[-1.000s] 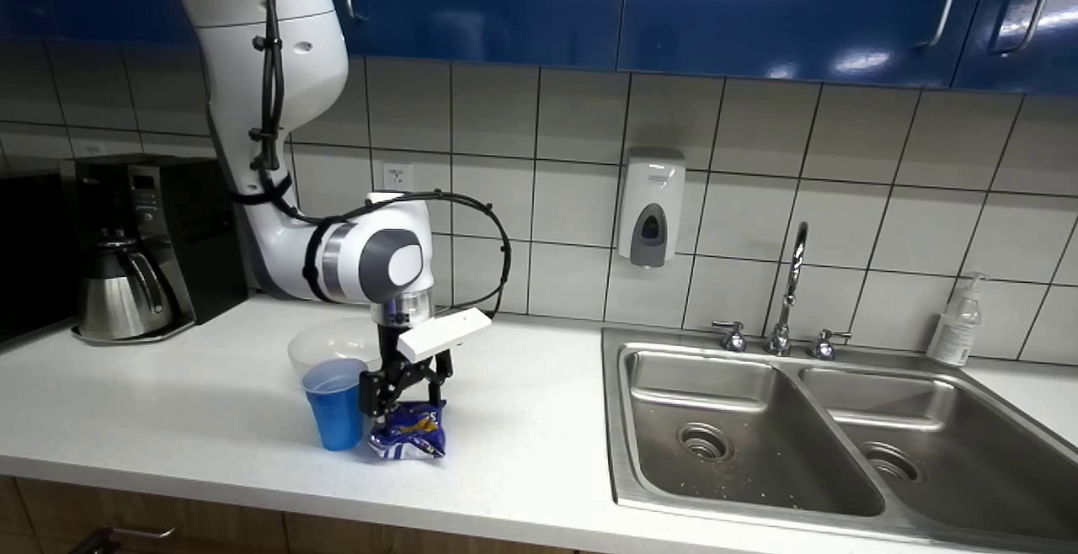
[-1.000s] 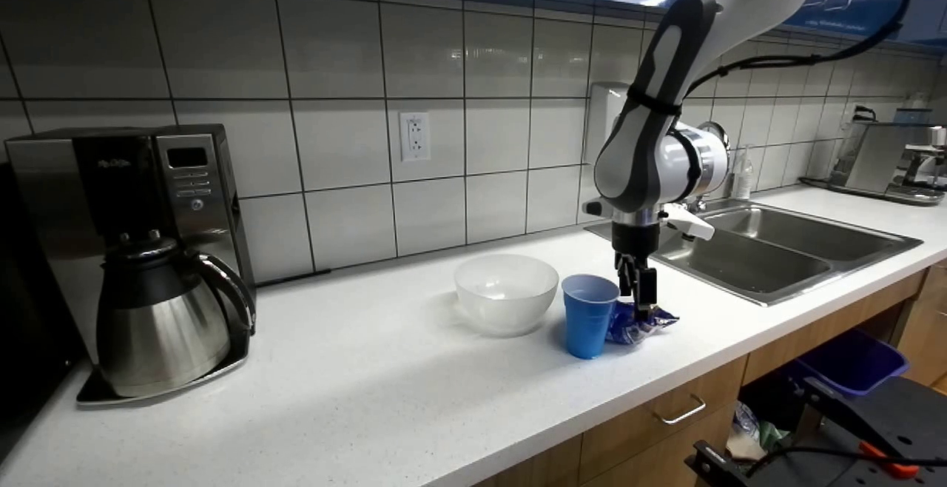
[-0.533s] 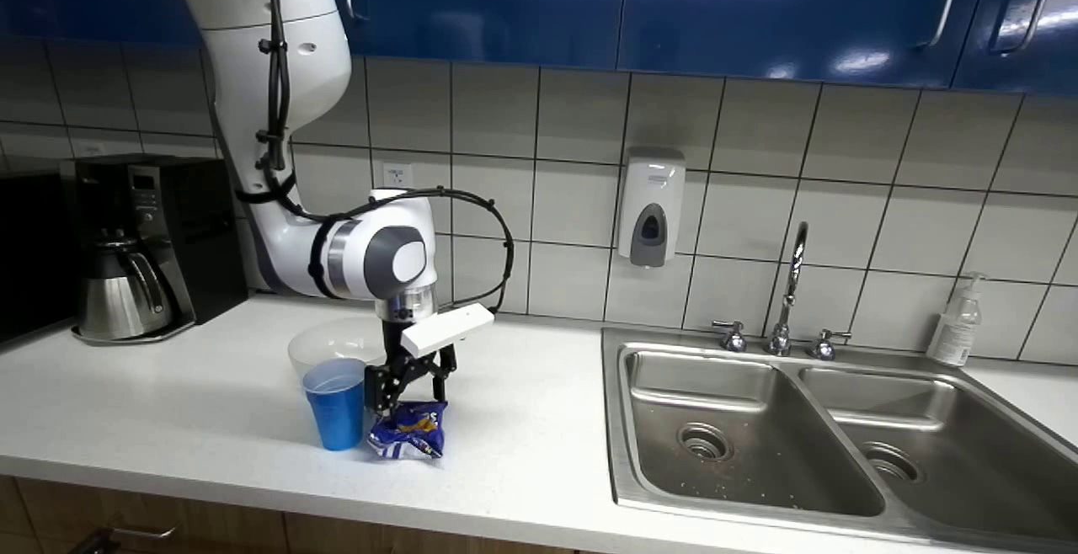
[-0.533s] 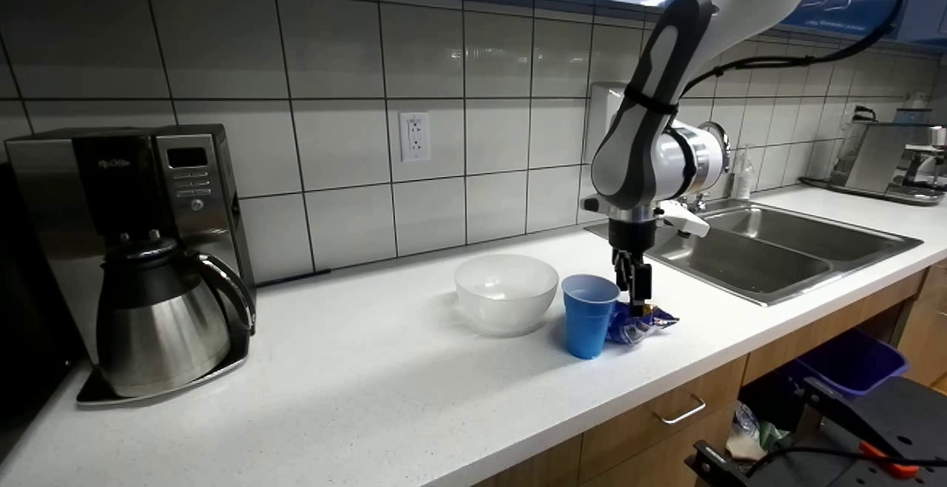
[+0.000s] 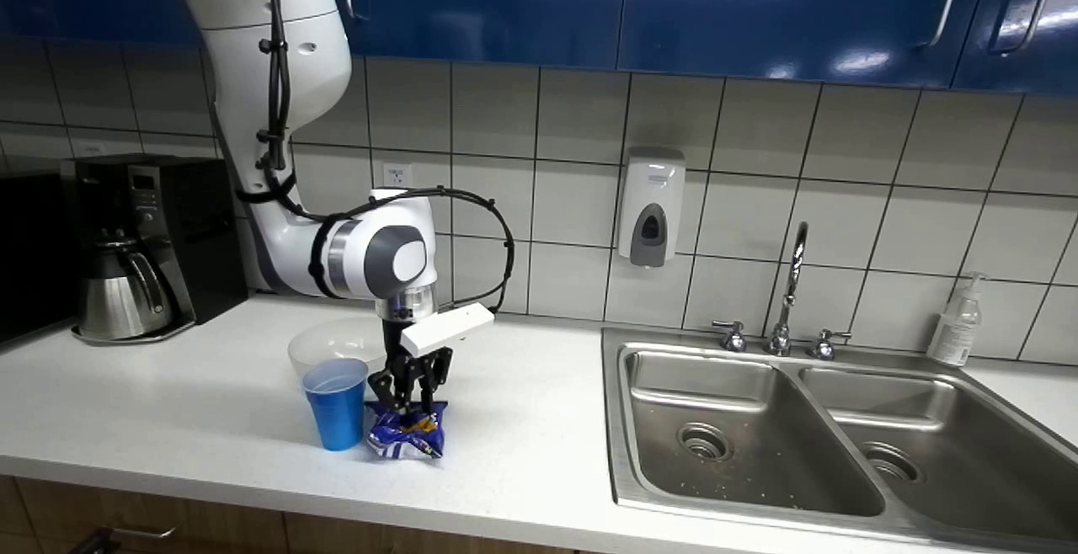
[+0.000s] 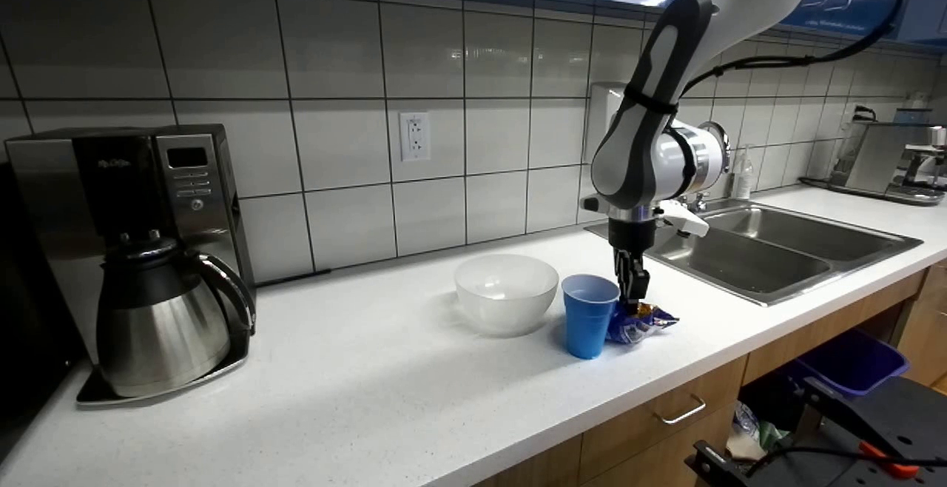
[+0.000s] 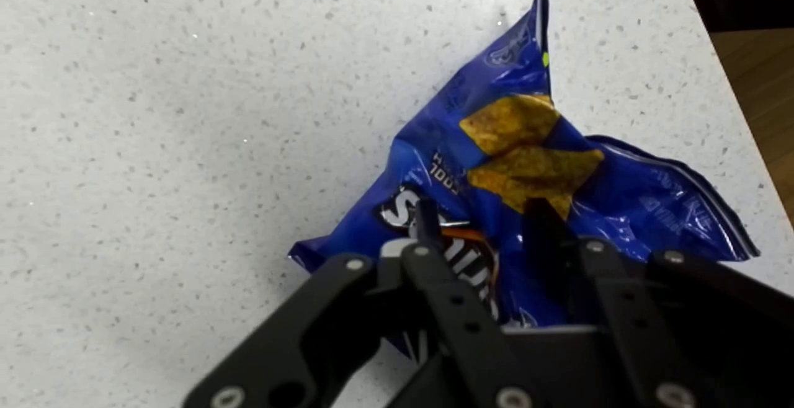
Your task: Put the blue packet inside the plastic bowl
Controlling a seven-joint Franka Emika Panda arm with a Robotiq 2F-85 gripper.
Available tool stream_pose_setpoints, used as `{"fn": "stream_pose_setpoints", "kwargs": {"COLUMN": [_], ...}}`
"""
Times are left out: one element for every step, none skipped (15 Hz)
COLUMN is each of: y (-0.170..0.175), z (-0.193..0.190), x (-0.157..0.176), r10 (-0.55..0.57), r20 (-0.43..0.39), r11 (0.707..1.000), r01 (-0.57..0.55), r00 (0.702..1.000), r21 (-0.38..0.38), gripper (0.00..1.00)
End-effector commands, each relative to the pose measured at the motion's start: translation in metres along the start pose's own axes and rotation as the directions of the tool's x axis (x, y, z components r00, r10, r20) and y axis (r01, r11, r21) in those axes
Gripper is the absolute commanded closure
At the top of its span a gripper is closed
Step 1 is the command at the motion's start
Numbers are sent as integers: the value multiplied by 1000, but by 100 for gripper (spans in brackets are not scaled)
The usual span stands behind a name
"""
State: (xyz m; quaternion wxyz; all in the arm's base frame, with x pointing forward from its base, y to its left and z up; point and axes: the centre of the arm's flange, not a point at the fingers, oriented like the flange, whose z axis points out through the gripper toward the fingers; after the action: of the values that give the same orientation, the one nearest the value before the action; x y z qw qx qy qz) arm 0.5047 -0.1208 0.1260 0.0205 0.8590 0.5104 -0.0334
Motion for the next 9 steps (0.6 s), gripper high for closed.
{"fn": "stream_pose_setpoints", "kwargs": {"y": [4,4,4,4,4,3,4,5,6], "z": [-3,-3,-3,-3,-3,-5,-13,-18,-25], "x": [1,1,1,1,1,1,-3,-6,-10], "r10": [11,12,13,12,12,15,19,29,36], "r20": [13,14,15,16,18,24,42,49,51], "r11": [1000,1000,1000,1000,1000,1000,1000,1000,999], "r01": [-11,-12,-13,-12,-11,-15,-20,-30,-37], "r00": [1000,1000,1000,1000,1000,1000,999,998,998], "r21": [-2,-3,-3,-3,-3,-3,9,5,7], "gripper": [88,97,100,100,100,100,100,100,100]}}
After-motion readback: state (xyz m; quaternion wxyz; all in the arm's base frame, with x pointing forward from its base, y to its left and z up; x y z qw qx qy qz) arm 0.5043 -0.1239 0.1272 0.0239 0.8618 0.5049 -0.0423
